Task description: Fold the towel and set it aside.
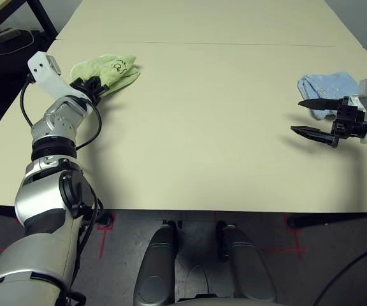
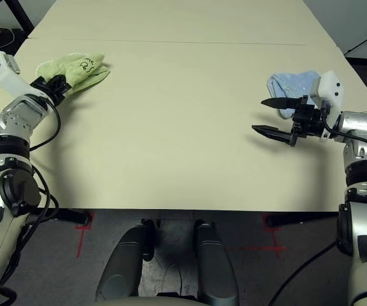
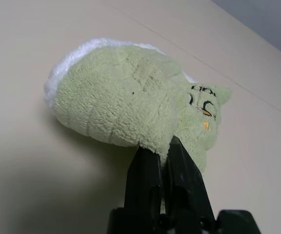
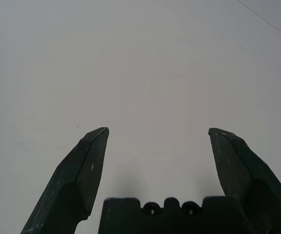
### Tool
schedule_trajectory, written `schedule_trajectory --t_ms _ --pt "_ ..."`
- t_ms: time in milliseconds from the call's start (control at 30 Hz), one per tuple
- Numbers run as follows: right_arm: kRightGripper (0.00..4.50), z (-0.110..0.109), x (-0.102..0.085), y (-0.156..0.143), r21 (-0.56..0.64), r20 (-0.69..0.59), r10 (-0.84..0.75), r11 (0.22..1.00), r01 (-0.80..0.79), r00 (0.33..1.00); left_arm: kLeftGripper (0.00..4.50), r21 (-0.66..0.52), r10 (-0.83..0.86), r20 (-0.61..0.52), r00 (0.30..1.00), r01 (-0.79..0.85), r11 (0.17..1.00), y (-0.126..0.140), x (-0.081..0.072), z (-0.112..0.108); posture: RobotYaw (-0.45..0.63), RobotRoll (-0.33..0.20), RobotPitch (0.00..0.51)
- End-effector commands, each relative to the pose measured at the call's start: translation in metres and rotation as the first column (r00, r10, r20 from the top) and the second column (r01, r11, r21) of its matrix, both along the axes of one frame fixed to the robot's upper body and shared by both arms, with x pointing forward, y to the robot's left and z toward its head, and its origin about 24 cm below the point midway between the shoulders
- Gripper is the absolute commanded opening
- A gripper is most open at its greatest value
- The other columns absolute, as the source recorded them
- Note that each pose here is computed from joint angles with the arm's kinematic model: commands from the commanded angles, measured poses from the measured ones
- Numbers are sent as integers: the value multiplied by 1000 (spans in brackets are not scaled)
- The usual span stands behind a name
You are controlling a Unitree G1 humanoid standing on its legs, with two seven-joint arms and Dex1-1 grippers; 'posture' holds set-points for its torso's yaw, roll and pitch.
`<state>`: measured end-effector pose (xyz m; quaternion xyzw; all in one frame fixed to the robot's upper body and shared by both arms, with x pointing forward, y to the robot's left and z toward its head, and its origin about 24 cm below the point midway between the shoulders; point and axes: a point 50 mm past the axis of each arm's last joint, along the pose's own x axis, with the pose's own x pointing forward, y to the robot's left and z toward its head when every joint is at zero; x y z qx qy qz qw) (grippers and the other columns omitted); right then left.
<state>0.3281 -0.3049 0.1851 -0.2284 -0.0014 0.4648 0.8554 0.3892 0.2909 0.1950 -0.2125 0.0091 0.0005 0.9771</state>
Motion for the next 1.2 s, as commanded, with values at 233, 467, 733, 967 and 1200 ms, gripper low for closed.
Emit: schedule_trajectory --t_ms 233,467,733,967,1200 --pt "4500 -2 1 1 -20 -5 5 1000 -5 1000 49 -18 68 -109 992 -71 997 4 -6 -12 54 0 184" --pt "4500 0 3 2 -20 -2 7 1000 -7 1000 49 -81 41 -132 990 -52 995 -12 -6 -12 54 0 186" --pt "4500 1 4 4 -19 3 16 1000 -16 1000 49 -84 88 -188 978 -105 991 -11 -13 -21 54 0 186" --pt "4500 2 5 5 -17 3 18 1000 -18 1000 1538 -38 145 -257 956 -160 986 -11 -21 -29 59 0 187" --pt "4500 3 6 9 -11 7 29 1000 -29 1000 4162 261 202 -288 936 -127 957 -5 -27 -22 64 0 190"
